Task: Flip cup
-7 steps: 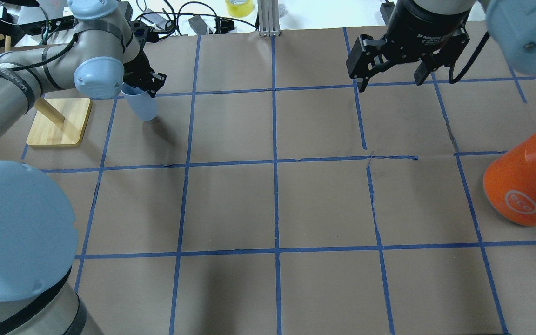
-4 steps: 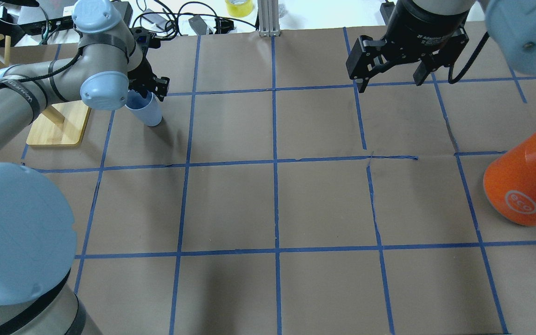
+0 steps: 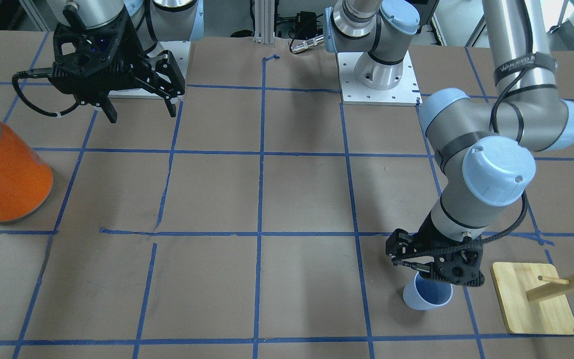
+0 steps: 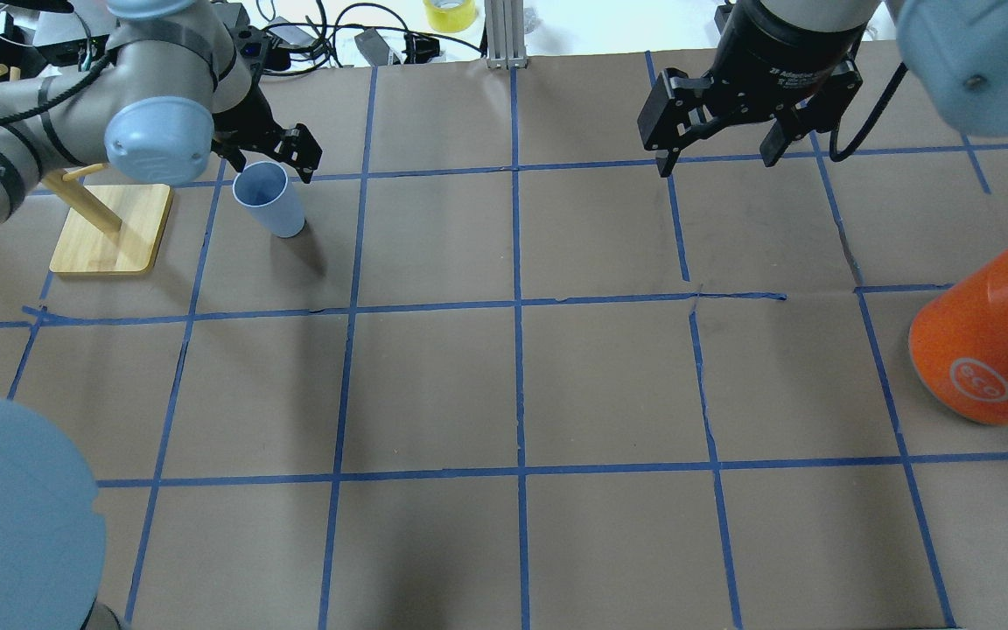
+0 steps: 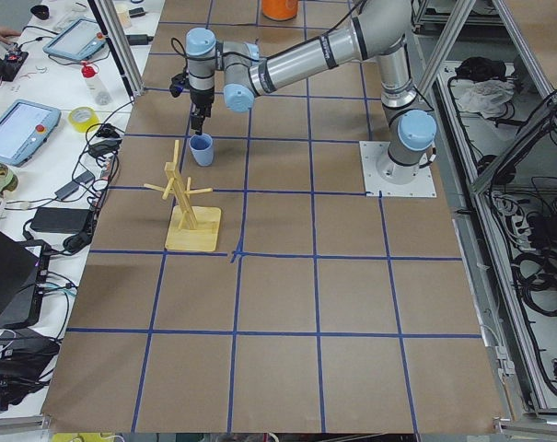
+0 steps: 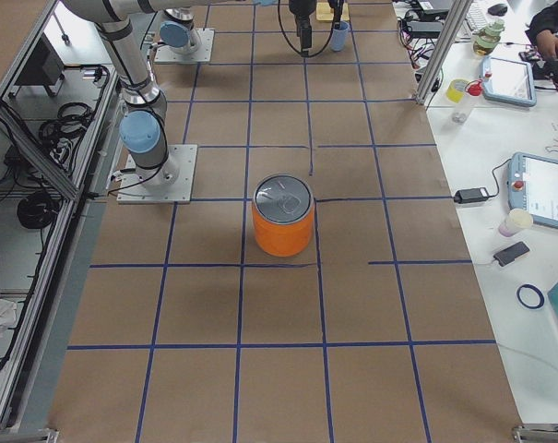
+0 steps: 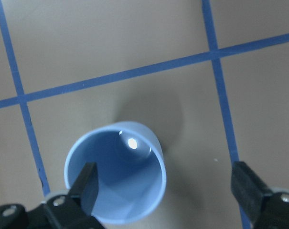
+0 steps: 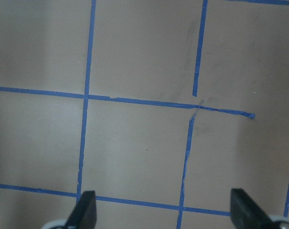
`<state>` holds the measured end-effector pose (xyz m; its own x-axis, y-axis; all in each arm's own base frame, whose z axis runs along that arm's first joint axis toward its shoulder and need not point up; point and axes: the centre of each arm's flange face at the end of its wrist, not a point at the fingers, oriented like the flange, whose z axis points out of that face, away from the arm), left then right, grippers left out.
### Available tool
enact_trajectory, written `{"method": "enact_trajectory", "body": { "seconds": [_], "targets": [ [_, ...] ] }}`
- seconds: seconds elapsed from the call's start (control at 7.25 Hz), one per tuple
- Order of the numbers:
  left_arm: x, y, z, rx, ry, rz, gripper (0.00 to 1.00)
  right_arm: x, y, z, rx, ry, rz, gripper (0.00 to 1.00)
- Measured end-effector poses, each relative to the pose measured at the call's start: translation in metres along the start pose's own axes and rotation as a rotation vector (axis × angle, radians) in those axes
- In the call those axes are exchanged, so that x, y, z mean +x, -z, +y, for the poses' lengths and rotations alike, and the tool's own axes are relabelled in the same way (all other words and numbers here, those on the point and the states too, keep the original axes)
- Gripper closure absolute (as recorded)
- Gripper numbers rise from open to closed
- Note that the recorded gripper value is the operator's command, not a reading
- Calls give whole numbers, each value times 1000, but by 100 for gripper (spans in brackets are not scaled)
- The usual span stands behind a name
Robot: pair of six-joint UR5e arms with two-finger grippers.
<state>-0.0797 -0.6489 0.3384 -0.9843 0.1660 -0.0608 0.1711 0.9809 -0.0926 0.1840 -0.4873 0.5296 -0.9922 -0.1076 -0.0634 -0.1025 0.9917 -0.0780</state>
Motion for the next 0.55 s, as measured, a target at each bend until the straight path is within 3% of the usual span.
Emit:
{"method": "enact_trajectory", "body": {
  "seconds": [0.28,0.55],
  "targets": [
    [40,76,37,-28,92,2,0,-1,0,-2,3,-2,-6,0],
    [81,145,81,-13,115,2,0,6,-2,-9,-2,-9,38,0]
  ]
}}
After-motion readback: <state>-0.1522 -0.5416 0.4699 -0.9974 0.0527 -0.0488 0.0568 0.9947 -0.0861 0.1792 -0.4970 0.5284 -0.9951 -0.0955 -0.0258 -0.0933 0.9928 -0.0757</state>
